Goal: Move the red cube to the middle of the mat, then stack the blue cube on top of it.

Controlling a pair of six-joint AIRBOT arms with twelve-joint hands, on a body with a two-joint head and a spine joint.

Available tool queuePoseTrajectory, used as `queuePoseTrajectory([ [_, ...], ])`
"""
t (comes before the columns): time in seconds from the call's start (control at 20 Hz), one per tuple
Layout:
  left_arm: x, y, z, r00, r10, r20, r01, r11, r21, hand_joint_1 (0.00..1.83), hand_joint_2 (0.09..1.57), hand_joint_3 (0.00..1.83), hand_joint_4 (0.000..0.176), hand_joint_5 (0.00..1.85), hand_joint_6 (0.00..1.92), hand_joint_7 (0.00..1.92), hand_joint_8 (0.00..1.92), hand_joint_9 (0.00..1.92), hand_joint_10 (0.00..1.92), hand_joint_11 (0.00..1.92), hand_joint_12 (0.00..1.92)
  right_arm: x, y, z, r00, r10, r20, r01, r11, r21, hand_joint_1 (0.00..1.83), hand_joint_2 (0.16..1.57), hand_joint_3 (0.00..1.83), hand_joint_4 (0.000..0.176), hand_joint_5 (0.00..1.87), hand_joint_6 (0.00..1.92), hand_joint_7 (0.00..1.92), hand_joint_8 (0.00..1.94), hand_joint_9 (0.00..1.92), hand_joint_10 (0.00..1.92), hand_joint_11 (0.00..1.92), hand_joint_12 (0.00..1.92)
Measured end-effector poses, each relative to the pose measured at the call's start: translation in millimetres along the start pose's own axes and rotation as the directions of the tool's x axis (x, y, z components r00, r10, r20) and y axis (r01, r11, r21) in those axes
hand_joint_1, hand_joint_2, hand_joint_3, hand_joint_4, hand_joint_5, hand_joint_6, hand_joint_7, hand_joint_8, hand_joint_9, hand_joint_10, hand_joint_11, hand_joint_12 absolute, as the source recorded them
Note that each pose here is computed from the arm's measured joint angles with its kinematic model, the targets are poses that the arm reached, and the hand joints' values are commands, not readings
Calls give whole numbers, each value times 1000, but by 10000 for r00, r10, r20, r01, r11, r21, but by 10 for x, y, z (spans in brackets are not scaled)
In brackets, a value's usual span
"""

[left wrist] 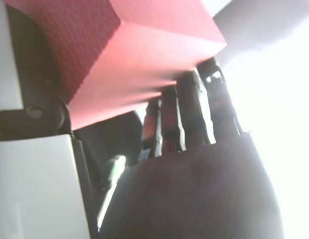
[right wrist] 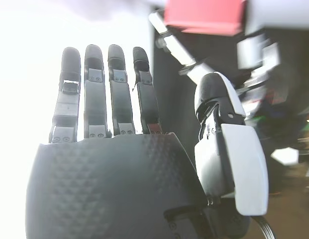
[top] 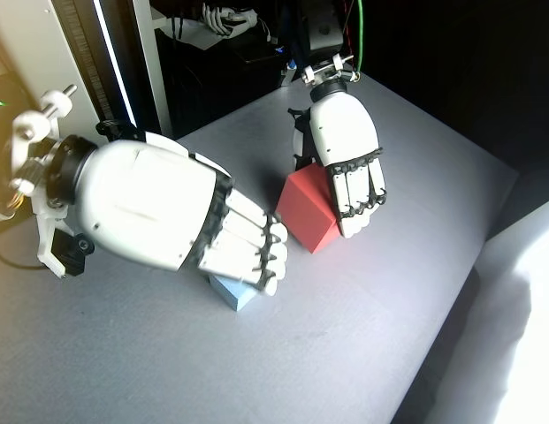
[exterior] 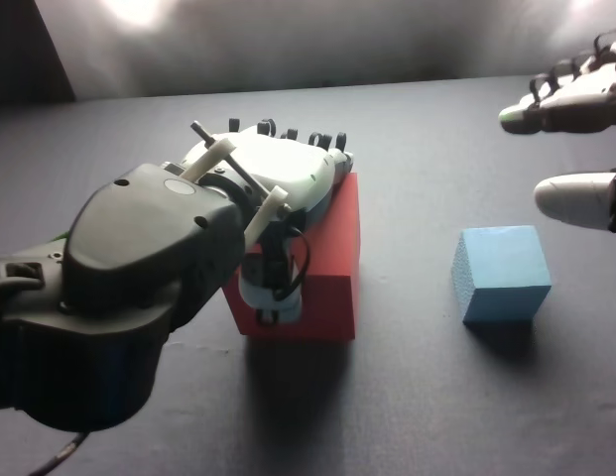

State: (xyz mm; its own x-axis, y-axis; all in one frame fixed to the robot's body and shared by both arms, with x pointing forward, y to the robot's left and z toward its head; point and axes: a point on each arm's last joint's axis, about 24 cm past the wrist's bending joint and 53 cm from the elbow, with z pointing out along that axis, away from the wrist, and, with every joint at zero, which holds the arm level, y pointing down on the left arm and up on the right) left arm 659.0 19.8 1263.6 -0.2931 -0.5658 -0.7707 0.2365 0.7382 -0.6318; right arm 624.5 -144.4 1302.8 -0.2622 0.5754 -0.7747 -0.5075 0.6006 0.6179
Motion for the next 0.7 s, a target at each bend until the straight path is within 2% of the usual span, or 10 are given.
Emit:
queuePoseTrajectory([
  [0.5, 62, 16, 5, 10000, 47, -9, -47, 10000, -76, 1315, 1126, 6, 0, 483, 4, 547, 1, 589, 4, 109, 996, 29, -62, -22, 10000, 45, 27, -46, 9999, 129, 99, 1307, 0, 0, 379, 1, 373, 3, 345, 5, 0, 842],
  [0.7, 97, 23, 7, 10000, 3, -42, -3, 10000, -77, 1317, 1093, 0, 0, 491, 9, 562, 7, 602, 6, 108, 1024, 132, -141, -24, 9990, 235, -392, -217, 9986, 473, 102, 1304, 0, 0, 382, 0, 381, 3, 358, 7, 0, 850],
])
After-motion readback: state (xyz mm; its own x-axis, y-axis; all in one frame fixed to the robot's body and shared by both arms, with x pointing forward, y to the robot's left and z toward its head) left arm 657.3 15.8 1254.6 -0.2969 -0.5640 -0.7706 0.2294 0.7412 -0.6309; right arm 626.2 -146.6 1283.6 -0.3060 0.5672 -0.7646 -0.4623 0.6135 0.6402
